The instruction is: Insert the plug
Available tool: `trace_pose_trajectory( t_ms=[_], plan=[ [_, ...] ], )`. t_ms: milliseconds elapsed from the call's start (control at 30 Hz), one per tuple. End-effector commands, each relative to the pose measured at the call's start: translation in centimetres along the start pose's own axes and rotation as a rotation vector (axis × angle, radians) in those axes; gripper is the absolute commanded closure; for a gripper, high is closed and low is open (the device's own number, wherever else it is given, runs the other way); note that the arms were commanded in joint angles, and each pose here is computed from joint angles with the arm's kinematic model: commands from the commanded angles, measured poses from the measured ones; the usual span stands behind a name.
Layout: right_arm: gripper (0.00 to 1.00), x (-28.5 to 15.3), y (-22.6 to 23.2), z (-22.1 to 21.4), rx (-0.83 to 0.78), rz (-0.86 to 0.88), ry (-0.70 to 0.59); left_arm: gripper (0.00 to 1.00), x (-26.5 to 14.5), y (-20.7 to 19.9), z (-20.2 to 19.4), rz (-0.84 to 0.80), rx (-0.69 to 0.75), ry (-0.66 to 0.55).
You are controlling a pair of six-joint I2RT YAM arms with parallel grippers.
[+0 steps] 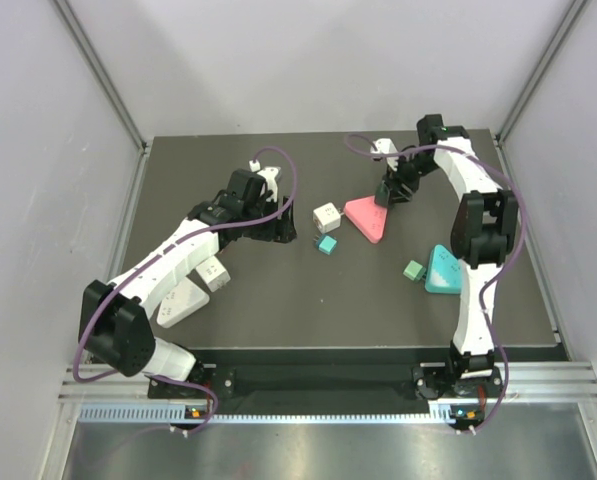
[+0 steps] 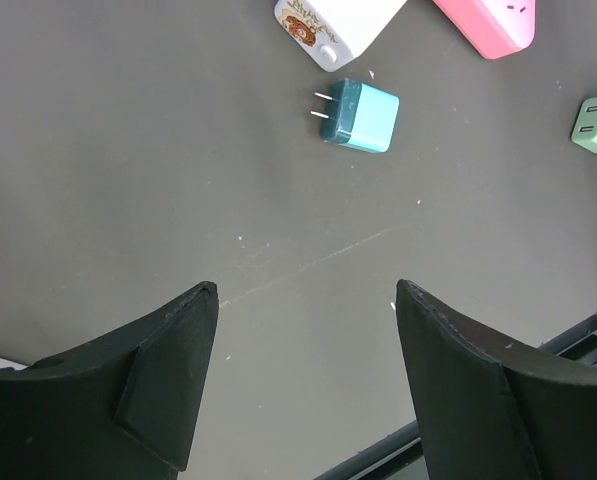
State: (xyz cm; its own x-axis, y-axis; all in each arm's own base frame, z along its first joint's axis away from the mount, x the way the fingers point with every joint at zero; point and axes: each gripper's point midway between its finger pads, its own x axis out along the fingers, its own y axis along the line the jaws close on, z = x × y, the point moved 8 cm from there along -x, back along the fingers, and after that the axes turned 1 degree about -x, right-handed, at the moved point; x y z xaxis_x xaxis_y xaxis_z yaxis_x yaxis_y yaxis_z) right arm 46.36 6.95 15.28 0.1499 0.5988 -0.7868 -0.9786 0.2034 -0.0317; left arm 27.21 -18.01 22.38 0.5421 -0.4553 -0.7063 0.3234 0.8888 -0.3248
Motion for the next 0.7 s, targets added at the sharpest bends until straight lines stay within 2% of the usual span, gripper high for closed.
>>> trace_pose_trajectory(
  t_ms=[0, 167, 667],
  plan=[
    [1.0, 2.1, -0.3, -1.1, 0.011, 0.03, 0.067, 0.24, -1.4, -0.4, 1.2, -0.019, 0.015, -0.072],
    [1.0, 3.7, 0.3, -0.2, -0.035, 0.07, 0.116, 0.24, -1.6, -0.5, 1.2, -0.02, 0.015, -0.071],
    [1.0, 7.7, 1.1, -0.7, 0.009, 0.151, 0.216, 0.24, -1.6, -0.5, 1.1, -0.026, 0.011, -0.074]
  ],
)
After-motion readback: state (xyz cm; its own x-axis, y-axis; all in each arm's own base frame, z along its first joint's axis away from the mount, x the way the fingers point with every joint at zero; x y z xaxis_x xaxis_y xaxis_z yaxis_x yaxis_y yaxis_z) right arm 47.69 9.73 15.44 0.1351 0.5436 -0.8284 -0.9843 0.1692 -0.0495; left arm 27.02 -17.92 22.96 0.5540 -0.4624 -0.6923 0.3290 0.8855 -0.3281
